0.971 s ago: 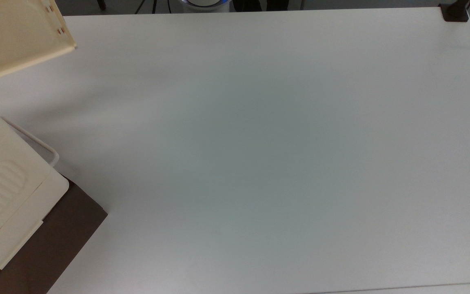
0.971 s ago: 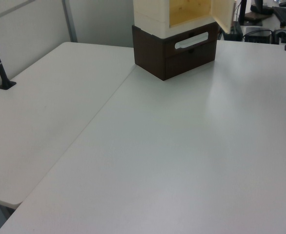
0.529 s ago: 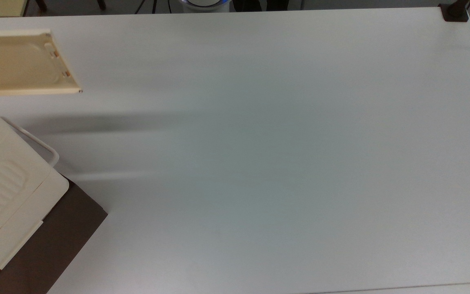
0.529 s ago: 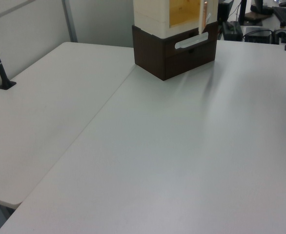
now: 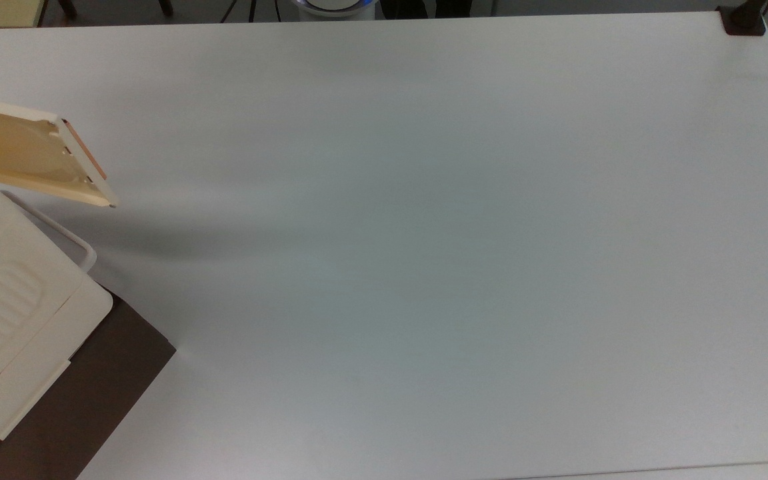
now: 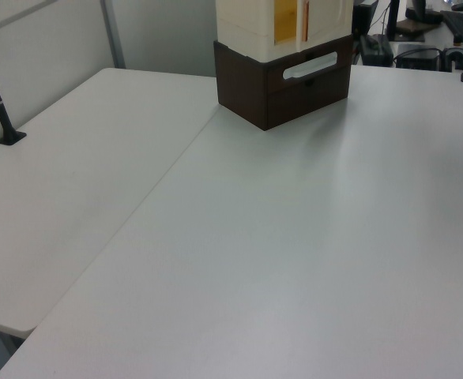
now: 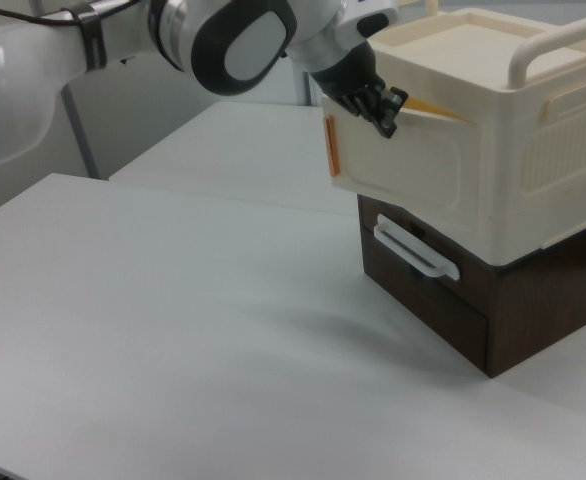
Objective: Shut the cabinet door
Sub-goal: 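Push the door with the gripper, swinging it shut against the cabinet, then pull the gripper back away from the closed door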
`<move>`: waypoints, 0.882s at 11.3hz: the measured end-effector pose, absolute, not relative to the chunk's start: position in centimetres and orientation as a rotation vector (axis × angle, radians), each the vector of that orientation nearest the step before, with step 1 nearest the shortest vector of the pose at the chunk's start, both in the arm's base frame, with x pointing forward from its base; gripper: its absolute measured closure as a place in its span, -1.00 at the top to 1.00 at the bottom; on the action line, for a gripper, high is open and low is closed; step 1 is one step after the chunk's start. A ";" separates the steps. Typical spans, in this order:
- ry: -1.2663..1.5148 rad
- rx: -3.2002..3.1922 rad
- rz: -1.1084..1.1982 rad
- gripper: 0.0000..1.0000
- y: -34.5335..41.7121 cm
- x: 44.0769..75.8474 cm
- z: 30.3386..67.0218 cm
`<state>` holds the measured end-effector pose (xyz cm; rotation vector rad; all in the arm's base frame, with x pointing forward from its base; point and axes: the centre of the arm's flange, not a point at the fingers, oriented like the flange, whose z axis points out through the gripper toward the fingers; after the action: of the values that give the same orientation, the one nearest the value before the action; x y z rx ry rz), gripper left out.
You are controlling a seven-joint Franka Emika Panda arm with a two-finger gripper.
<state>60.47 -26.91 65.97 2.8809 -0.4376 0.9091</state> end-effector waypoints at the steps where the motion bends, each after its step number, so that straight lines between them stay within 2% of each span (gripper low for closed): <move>1: -0.434 2.855 0.946 -0.98 -26.9 61.0 65.8; 6: -0.422 2.765 1.079 -0.98 -26.9 62.4 65.8; 10: -0.426 2.761 1.090 -0.98 -27.0 62.4 65.8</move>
<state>62.41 -27.00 65.79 2.7608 -0.4259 1.0898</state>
